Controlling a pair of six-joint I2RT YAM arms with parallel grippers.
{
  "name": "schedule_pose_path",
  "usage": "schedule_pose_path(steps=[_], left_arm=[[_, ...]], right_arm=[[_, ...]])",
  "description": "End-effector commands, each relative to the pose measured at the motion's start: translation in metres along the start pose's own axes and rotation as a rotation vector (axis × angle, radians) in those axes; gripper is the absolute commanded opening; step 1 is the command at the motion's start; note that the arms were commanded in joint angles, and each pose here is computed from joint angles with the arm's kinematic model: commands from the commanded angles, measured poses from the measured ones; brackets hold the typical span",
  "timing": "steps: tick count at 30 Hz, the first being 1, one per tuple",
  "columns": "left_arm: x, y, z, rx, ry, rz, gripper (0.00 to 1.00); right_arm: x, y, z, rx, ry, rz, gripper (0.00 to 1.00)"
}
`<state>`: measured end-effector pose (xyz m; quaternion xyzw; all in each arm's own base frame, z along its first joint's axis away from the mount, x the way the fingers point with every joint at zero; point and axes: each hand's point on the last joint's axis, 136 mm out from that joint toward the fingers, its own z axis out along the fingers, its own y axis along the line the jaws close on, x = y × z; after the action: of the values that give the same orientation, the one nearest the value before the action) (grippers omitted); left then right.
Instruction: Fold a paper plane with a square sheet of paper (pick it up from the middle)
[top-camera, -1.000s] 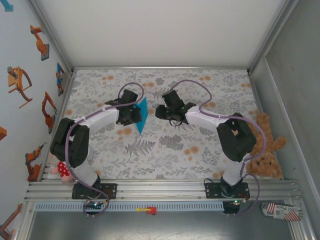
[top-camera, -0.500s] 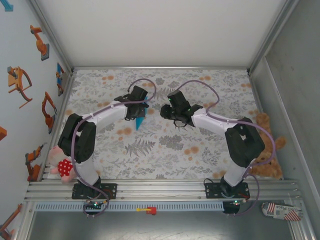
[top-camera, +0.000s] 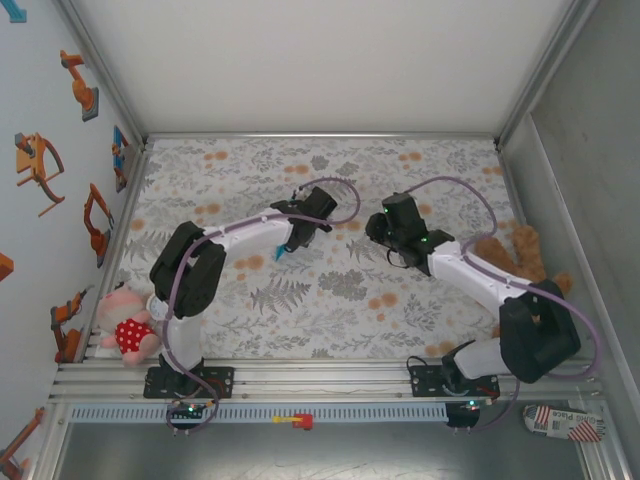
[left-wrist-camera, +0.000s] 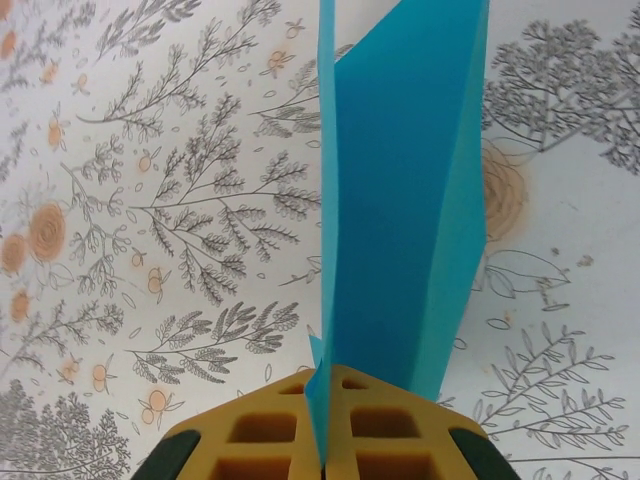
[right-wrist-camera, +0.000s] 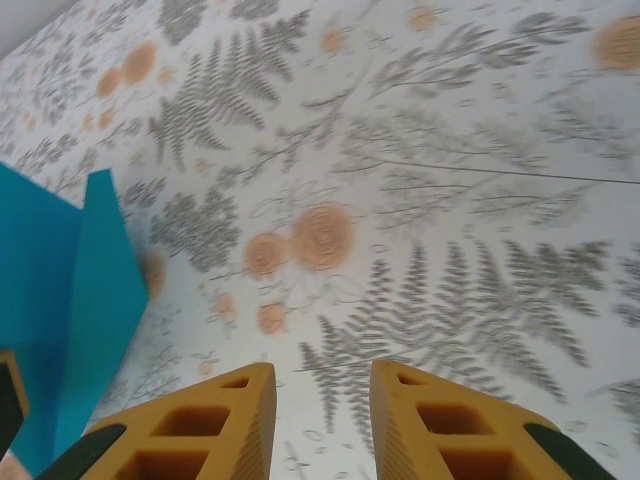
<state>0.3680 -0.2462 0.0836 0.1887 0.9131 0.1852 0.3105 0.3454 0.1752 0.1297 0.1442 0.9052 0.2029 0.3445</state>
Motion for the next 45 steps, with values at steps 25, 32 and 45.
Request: schedule_pose_path(steps=[25, 32, 45], left_arm=[[0.0, -0.07, -0.03, -0.056, -0.098, 0.232, 0.11], [0.014, -0.095, -0.024, 0.037, -0.054, 0.224, 0.14], [0.015, -0.113, -0.045, 0.298, 0.016, 0.108, 0.4]], right_arm=[[-0.018, -0.061, -0.03, 0.168, -0.155, 0.137, 0.3], [-0.018, -0.068, -0.032, 0.182, -0.161, 0.157, 0.29], [-0.017, -0.069, -0.031, 0.181, -0.15, 0.161, 0.29]])
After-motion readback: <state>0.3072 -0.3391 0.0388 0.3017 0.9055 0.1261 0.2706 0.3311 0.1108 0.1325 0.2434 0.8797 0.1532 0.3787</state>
